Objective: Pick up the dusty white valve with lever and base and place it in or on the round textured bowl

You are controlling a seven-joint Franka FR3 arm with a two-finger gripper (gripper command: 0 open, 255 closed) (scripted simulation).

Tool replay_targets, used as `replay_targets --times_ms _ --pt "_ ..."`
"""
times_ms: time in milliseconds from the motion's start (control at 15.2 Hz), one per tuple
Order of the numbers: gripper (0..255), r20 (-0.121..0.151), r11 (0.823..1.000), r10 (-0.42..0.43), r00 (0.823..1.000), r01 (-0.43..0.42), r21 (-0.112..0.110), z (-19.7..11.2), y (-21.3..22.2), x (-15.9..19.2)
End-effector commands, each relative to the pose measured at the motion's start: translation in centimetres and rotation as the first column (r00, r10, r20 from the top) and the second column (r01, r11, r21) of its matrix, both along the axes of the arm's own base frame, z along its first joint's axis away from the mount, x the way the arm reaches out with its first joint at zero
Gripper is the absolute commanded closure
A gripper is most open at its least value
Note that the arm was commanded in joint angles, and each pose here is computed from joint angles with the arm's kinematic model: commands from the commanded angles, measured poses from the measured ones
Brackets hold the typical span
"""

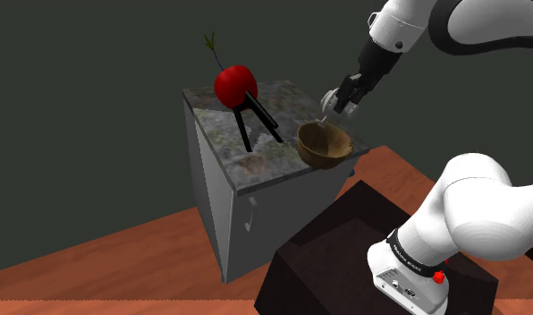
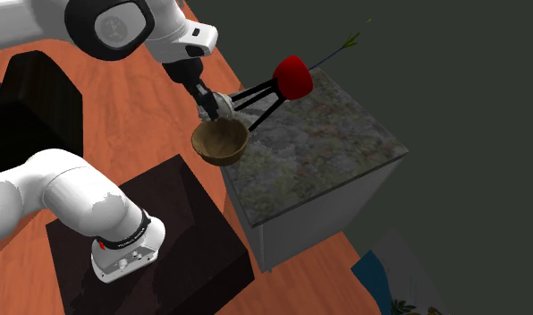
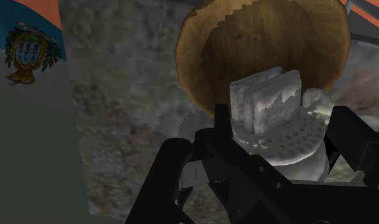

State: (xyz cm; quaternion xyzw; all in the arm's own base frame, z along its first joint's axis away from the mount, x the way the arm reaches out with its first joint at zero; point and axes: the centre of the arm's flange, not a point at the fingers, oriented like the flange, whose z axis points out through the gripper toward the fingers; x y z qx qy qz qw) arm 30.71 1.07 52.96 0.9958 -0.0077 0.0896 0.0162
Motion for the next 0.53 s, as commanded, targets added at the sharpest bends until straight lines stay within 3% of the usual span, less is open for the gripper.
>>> replay_targets --times_ms 0,462 --pt "255 0.001 1.000 0.000 1.000 0.000 0.000 -1.0 0.0 0.0" --pt "255 0.001 1.000 0.000 1.000 0.000 0.000 -4.8 0.0 0.0"
